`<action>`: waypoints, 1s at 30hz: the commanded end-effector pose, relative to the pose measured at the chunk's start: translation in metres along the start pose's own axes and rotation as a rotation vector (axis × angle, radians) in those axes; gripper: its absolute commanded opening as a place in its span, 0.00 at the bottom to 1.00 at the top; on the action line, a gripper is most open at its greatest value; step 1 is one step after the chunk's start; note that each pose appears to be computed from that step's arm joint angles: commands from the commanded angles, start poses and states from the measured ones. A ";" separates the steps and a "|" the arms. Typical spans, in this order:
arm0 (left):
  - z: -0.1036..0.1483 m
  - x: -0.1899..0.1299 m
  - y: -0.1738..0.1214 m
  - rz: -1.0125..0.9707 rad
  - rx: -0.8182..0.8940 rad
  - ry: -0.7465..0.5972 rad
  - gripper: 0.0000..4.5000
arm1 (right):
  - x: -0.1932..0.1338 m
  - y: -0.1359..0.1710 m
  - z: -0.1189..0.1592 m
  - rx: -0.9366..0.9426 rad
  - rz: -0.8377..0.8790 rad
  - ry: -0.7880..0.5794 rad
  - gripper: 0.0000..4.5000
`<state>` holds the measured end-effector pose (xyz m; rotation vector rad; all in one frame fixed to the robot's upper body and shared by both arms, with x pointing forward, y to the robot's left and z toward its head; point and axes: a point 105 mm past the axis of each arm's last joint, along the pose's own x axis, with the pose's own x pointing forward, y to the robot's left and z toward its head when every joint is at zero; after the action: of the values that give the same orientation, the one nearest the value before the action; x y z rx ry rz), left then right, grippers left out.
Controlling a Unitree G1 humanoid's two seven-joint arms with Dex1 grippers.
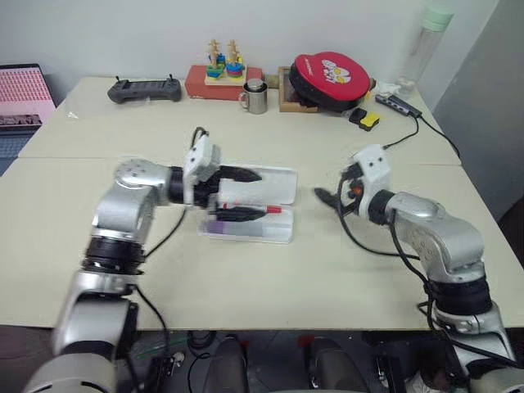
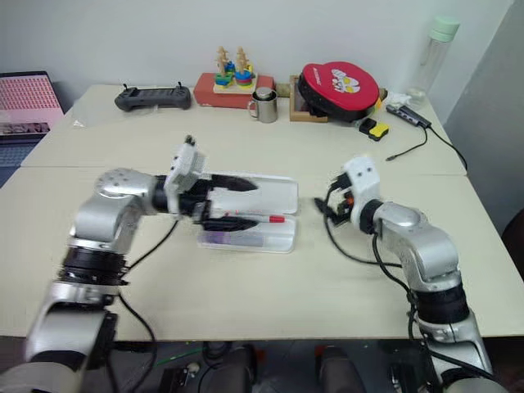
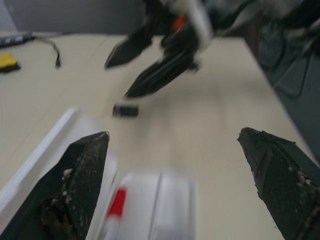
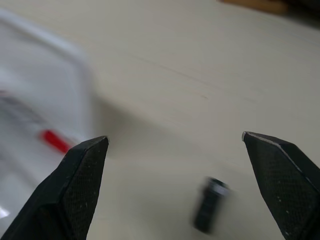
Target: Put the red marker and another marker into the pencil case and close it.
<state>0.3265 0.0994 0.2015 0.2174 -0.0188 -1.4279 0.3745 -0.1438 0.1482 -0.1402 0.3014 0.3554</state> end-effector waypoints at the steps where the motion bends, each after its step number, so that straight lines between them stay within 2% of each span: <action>1: 0.008 0.008 -0.006 0.079 0.011 -0.047 0.99 | 0.001 -0.021 -0.013 0.003 -0.133 0.052 1.00; 8: 0.010 0.013 -0.008 0.116 0.008 -0.074 0.99 | 0.005 -0.006 -0.029 0.045 -0.096 0.085 1.00; 14: 0.008 0.012 -0.007 0.124 0.012 -0.063 0.99 | 0.004 -0.016 -0.015 0.032 -0.161 0.045 1.00; 20: 0.008 0.011 -0.005 0.127 0.019 -0.062 0.99 | -0.002 -0.026 0.002 -0.063 -0.254 0.008 1.00; 25: 0.008 0.010 -0.005 0.121 0.030 -0.058 0.99 | 0.001 -0.009 0.013 -0.059 -0.209 -0.021 1.00; 30: 0.009 0.008 -0.001 0.144 0.036 -0.070 0.99 | 0.009 0.018 0.004 0.035 -0.105 -0.006 1.00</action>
<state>0.3243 0.0885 0.1967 0.1837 -0.0638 -1.2992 0.3781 -0.1258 0.1349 -0.1398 0.3375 0.2342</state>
